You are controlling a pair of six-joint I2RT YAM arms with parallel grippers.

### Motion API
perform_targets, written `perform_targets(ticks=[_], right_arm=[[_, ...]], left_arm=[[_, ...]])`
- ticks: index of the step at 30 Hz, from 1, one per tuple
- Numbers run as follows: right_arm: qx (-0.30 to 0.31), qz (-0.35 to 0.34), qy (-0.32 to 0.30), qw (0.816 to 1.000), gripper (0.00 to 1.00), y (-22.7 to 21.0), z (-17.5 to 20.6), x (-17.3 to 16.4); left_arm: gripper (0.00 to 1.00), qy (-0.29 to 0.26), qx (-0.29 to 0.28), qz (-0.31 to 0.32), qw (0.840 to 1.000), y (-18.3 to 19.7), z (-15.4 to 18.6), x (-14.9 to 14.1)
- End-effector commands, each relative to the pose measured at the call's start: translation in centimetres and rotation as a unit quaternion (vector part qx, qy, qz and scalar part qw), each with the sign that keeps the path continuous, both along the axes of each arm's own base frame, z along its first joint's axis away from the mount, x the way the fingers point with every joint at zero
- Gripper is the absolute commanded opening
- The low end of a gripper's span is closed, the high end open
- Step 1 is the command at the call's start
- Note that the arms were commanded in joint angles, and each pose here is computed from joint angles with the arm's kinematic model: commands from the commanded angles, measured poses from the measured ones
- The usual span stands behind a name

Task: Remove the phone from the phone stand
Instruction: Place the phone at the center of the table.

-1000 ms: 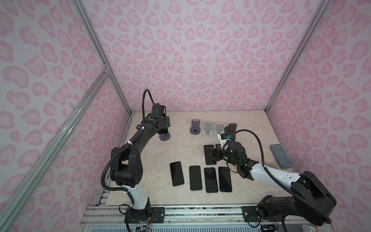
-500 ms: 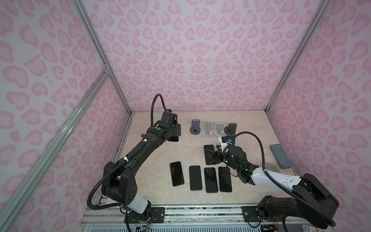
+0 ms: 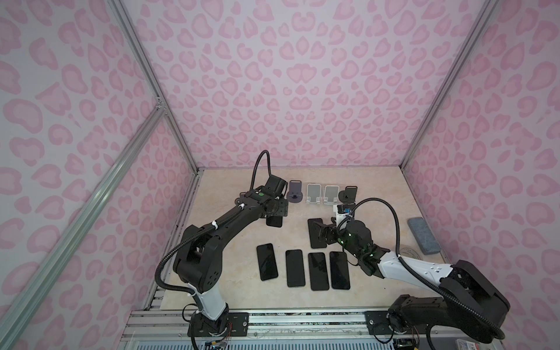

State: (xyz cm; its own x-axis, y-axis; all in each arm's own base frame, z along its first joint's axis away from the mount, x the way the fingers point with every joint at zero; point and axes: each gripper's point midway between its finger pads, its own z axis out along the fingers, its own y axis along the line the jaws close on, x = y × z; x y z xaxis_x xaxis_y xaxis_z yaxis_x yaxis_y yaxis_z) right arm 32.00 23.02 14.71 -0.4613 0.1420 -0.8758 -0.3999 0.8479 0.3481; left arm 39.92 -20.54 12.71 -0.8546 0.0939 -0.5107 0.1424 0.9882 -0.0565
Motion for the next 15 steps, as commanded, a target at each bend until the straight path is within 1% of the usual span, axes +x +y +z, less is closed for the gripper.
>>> perform_targets(ticks=[1, 5, 10, 13, 15], right_arm=[[-0.001, 0.000, 0.005, 1.000, 0.94, 0.1, -0.2, 0.1], [0.000, 0.002, 0.004, 1.000, 0.94, 0.1, -0.1, 0.0], [0.002, -0.003, 0.003, 1.000, 0.94, -0.1, 0.0, 0.1], [0.006, 0.000, 0.005, 1.000, 0.94, 0.0, -0.2, 0.0], [0.009, 0.004, 0.005, 1.000, 0.94, 0.2, 0.0, -0.1]], left_arm=[[0.56, 0.052, 0.019, -0.030, 0.998, -0.5, -1.7, -0.6], [0.56, 0.098, 0.033, -0.043, 0.994, -1.1, -3.6, -0.5], [0.56, 0.143, 0.027, -0.056, 0.988, -1.9, -5.9, -1.2], [0.55, 0.174, 0.055, -0.058, 0.981, -1.5, -7.7, -1.2], [0.54, 0.189, 0.057, -0.059, 0.979, -1.6, -8.4, -1.5]])
